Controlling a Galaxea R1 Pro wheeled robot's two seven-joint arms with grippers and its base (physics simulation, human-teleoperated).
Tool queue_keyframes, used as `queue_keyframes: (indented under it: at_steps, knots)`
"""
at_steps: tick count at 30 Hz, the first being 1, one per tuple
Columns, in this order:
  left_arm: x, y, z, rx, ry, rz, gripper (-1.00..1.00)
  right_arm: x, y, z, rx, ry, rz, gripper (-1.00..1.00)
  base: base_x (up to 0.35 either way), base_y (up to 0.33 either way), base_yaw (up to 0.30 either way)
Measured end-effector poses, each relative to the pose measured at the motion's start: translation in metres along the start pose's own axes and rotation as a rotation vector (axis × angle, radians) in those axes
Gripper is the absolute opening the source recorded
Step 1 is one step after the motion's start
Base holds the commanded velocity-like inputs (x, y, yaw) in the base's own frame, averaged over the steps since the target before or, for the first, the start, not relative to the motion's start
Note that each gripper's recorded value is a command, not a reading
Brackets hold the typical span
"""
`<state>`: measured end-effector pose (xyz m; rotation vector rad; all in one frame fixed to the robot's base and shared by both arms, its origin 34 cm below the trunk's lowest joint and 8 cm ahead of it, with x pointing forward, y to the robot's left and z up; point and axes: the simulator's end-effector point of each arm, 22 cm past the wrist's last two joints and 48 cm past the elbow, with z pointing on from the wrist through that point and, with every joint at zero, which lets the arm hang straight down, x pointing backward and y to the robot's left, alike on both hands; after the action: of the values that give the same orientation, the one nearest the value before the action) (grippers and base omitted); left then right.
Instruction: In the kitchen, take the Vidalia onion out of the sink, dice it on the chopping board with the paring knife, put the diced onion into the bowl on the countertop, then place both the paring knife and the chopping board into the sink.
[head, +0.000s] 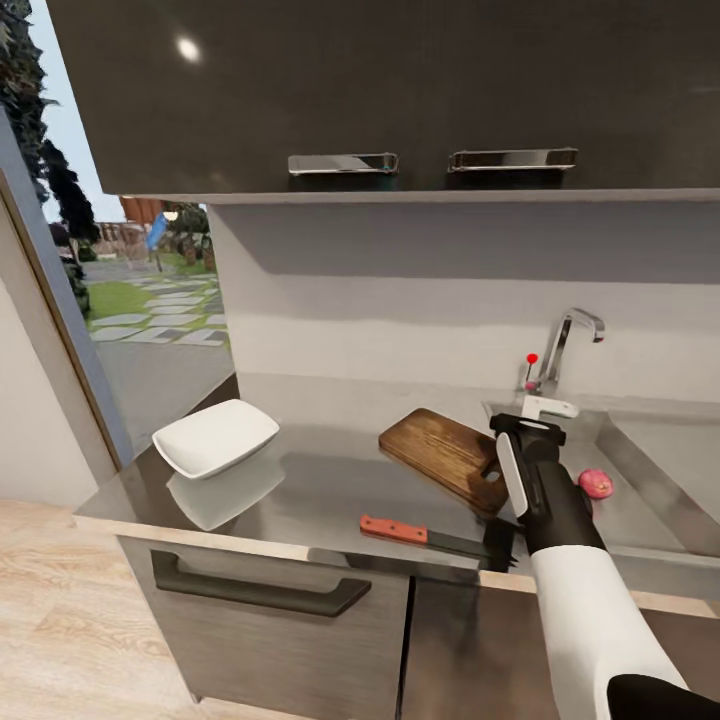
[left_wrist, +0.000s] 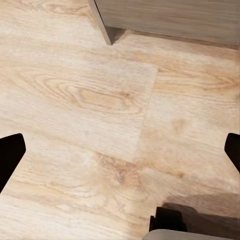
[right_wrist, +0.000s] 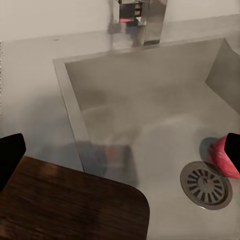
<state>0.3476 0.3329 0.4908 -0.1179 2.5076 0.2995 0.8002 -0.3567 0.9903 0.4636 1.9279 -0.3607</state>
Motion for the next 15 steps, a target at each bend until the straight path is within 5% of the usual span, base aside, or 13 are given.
queue_keyframes:
  at_steps: [15]
  knots:
    - [0.0000,0.0004,0.0002,-0.001,0.000,0.000,1.00,0.0054,0.0010,0.0055,0.002,-0.006,0.003,1.00,-0.180,0.000,0.000]
